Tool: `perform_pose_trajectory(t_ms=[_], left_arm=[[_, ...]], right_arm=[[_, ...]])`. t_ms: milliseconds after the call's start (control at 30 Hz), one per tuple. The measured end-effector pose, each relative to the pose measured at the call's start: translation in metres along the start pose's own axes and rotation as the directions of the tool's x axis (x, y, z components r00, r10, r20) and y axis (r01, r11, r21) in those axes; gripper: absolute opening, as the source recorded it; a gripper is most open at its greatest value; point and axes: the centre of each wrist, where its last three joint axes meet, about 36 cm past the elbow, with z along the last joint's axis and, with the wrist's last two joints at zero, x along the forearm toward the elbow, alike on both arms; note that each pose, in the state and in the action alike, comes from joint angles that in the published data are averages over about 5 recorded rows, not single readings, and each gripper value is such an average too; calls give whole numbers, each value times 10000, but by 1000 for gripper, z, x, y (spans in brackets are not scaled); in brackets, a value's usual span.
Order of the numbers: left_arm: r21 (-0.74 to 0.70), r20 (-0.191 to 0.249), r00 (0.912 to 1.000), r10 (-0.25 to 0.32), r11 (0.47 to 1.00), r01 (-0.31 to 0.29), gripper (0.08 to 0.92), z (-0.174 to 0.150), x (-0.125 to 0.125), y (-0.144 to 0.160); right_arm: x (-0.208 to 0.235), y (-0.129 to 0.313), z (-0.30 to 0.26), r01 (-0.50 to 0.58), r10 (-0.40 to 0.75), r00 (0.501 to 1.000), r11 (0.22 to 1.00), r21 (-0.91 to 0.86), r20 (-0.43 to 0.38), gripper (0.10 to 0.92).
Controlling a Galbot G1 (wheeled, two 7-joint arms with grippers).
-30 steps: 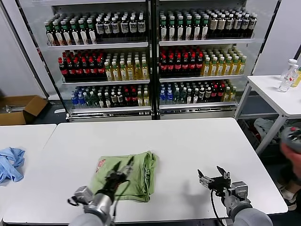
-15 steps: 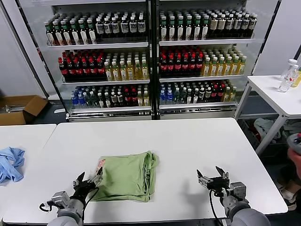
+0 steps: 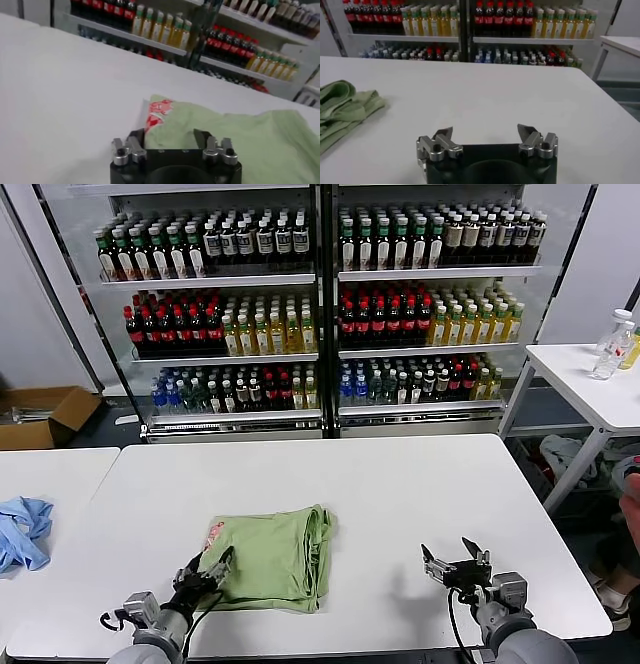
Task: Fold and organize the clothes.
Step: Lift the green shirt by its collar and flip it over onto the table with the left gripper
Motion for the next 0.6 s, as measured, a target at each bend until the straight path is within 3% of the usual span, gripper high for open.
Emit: perform_pose_trajectory(t_ms=[333,600], left_arm=[[1669,29,9984,568,9844,-565,354,-12,-8,10],[3502,204,9933,1134,9298,-1133,131,-21,-13,18]], right_arm=[[2,0,1,-34,34,10000,10000,-5,-9,823],[2,-2,-1,-69,69,10000,10000,35,-4,823]])
